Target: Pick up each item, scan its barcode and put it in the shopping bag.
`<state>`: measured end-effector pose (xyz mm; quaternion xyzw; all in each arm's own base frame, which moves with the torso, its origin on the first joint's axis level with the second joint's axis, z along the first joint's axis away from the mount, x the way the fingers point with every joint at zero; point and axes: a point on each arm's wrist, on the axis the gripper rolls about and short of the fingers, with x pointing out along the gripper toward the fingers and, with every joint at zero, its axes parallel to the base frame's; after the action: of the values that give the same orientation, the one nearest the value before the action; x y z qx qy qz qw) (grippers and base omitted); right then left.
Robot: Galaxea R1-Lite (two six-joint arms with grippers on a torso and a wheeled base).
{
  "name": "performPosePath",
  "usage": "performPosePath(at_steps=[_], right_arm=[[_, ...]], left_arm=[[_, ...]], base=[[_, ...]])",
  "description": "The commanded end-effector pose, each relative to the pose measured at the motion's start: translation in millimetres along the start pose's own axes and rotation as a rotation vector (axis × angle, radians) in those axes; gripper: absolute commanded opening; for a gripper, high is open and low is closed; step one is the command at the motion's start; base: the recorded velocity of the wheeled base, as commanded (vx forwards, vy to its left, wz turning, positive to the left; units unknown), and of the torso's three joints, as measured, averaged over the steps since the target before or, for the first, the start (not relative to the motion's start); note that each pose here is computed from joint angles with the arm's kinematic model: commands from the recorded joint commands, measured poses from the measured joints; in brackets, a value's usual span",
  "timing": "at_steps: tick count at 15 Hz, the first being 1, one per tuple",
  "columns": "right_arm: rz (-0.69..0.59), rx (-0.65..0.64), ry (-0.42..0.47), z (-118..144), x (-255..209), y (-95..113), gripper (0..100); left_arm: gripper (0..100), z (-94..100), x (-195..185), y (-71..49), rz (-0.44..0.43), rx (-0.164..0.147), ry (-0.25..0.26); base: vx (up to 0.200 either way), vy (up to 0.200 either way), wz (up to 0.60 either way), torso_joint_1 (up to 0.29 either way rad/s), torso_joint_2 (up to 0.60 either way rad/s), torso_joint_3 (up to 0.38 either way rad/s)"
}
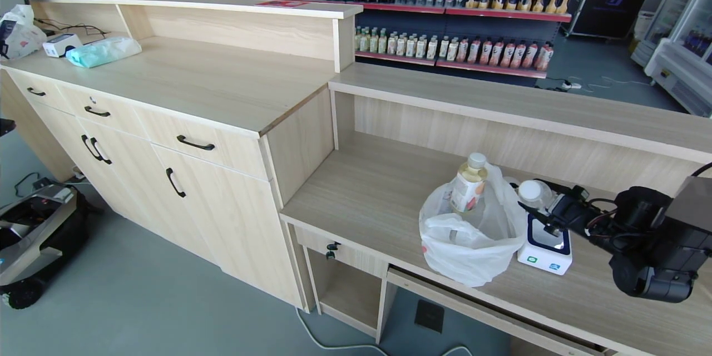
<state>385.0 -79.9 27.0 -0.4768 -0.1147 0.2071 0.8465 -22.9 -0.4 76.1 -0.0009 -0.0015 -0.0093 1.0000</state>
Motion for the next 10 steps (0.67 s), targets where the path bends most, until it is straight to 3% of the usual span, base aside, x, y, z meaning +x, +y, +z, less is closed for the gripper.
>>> performPosePath(at_steps=[1, 6, 9, 10], right_arm=[[0.007, 0.003, -0.004, 0.6, 1.7, 2.4, 0], [-0.010, -0.015, -0.030, 12.1, 4.9, -6.7, 0], [-0.079, 0.044, -0.092, 48.0, -0.9, -43.8, 0], [-0.095, 0.110, -0.112, 72.3, -10.4, -63.5, 0]], left_arm=[[100, 0.0, 0.0, 0.0, 0.000, 0.000, 0.000], [100, 0.0, 0.0, 0.0, 0.000, 0.000, 0.000], [100, 0.0, 0.0, 0.0, 0.000, 0.000, 0.000], [100, 0.0, 0.1, 0.0, 0.000, 0.000, 0.001]], base=[[0.000, 0.000, 0.00, 0.000, 0.00, 0.000], [0.000, 0.000, 0.00, 0.000, 0.00, 0.000], [0.000, 0.000, 0.00, 0.000, 0.00, 0.000], [0.000, 0.000, 0.00, 0.000, 0.00, 0.000]])
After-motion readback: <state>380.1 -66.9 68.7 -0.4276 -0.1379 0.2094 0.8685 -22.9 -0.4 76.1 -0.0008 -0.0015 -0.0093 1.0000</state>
